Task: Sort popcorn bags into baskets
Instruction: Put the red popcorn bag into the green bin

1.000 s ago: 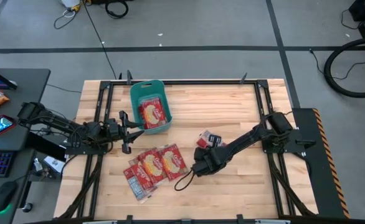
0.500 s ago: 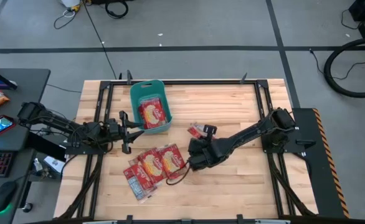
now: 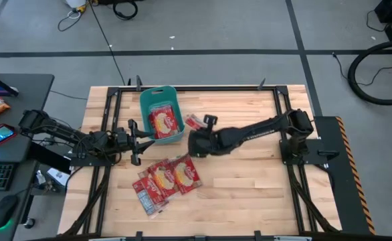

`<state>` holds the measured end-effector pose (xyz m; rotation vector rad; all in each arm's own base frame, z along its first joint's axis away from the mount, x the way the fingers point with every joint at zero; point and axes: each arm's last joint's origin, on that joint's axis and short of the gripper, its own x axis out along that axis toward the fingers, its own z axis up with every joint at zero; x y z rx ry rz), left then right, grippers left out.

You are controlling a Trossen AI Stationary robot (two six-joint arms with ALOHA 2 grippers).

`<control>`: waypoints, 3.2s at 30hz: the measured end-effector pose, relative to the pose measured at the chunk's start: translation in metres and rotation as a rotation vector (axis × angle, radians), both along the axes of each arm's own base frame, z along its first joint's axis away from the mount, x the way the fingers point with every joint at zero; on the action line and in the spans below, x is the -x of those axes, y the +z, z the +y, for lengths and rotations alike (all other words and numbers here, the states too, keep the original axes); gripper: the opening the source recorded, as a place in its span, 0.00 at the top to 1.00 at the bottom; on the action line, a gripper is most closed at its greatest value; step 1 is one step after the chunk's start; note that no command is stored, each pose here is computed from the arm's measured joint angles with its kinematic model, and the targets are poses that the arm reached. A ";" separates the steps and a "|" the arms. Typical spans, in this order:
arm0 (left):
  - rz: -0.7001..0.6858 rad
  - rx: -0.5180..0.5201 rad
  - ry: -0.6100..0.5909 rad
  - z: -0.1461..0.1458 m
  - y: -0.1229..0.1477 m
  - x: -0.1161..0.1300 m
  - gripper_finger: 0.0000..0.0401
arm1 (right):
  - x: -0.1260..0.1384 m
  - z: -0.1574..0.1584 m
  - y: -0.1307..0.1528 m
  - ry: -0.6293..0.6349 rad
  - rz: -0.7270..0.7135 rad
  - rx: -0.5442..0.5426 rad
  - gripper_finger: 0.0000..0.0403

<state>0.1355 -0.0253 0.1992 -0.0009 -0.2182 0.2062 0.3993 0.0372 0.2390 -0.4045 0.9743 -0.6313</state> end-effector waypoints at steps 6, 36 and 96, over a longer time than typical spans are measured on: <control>0.001 -0.006 0.001 0.000 0.000 0.000 0.64 | -0.023 -0.034 0.025 0.043 -0.152 0.006 1.00; -0.011 -0.040 0.011 0.000 0.002 0.001 0.64 | -0.043 -0.141 0.043 0.220 -1.007 -0.668 0.99; 0.015 -0.088 -0.029 -0.001 0.000 0.000 0.64 | -0.058 -0.157 0.026 0.350 -0.753 -0.726 0.87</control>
